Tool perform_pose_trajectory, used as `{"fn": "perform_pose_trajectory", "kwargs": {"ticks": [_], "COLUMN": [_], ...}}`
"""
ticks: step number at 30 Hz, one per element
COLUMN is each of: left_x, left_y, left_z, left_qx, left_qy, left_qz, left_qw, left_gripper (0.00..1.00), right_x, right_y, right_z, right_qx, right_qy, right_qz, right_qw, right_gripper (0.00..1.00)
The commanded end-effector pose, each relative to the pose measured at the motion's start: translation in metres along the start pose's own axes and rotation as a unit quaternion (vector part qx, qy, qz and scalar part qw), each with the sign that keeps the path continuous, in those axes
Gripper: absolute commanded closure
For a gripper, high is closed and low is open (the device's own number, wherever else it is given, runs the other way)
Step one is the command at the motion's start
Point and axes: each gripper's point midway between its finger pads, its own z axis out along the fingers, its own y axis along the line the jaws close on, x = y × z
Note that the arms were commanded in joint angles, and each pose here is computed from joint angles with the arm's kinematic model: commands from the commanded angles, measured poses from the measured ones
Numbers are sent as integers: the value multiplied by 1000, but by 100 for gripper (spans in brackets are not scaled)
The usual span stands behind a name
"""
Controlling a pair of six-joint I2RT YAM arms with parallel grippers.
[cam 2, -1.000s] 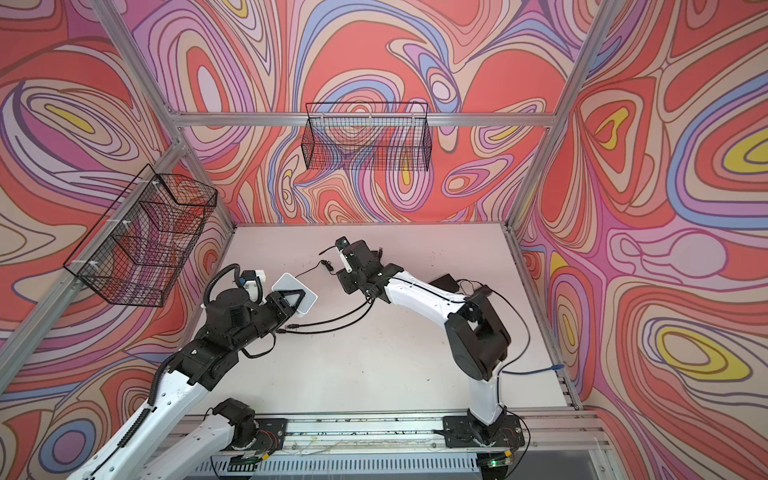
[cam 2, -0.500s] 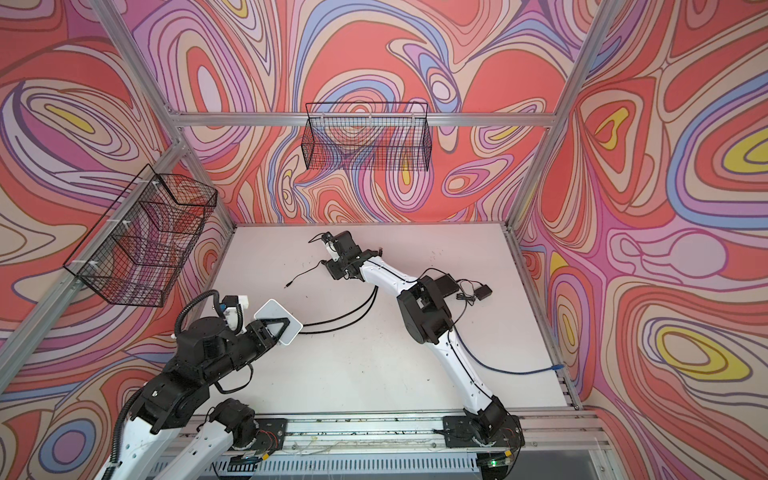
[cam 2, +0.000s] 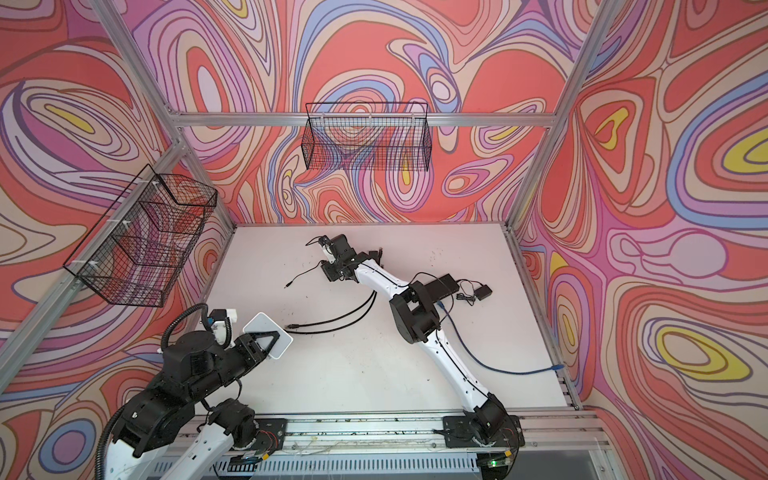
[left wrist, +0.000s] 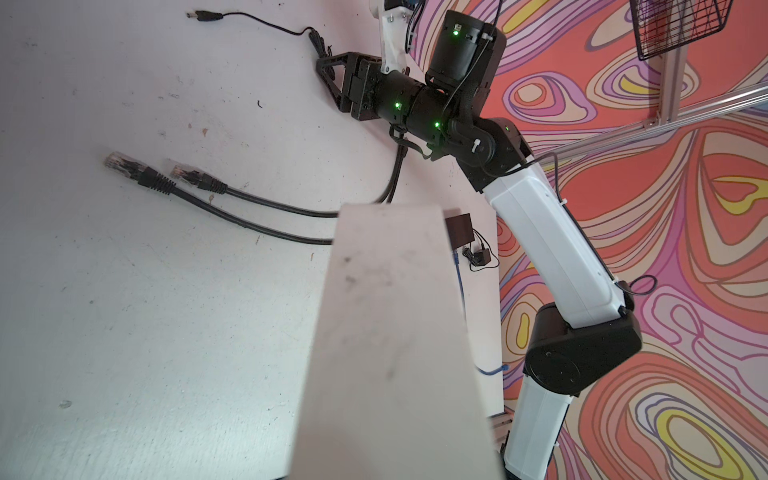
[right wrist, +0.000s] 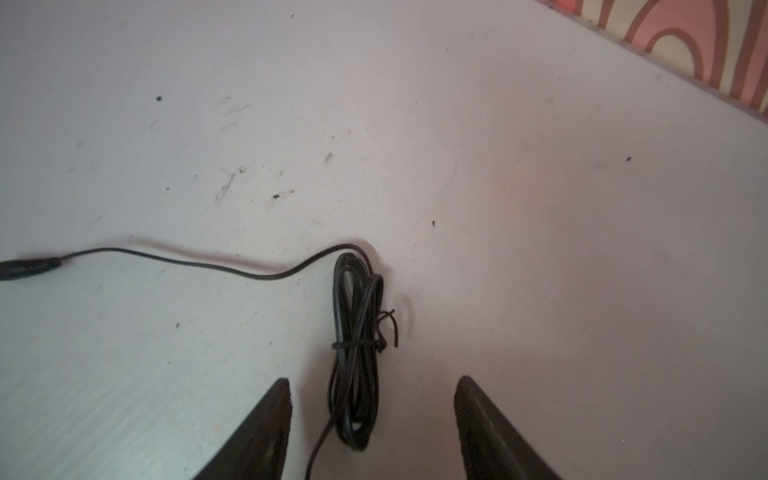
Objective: Insert the plug into the switch port
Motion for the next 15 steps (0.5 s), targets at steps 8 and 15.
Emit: {"fn": "perform_pose_trajectory", "kwargs": {"ticks": [8,15], "left_x": [-11,-8], "left_y": [0,4], "left_z": [-22,-19], "left_qx": [-8,-12], "left_qy": [-35,-31], "left_qz": [5,2], "left_qw": [999,999], "left_gripper": [79,79], "right_x": [27,-2], "right_y": [-6,-35], "right_z": [14,-9], "right_qx": [-8,8], "right_qy": [32,-10], "right_qz": [17,32], "right_qw": [999,999], "right_gripper": [74,98]}}
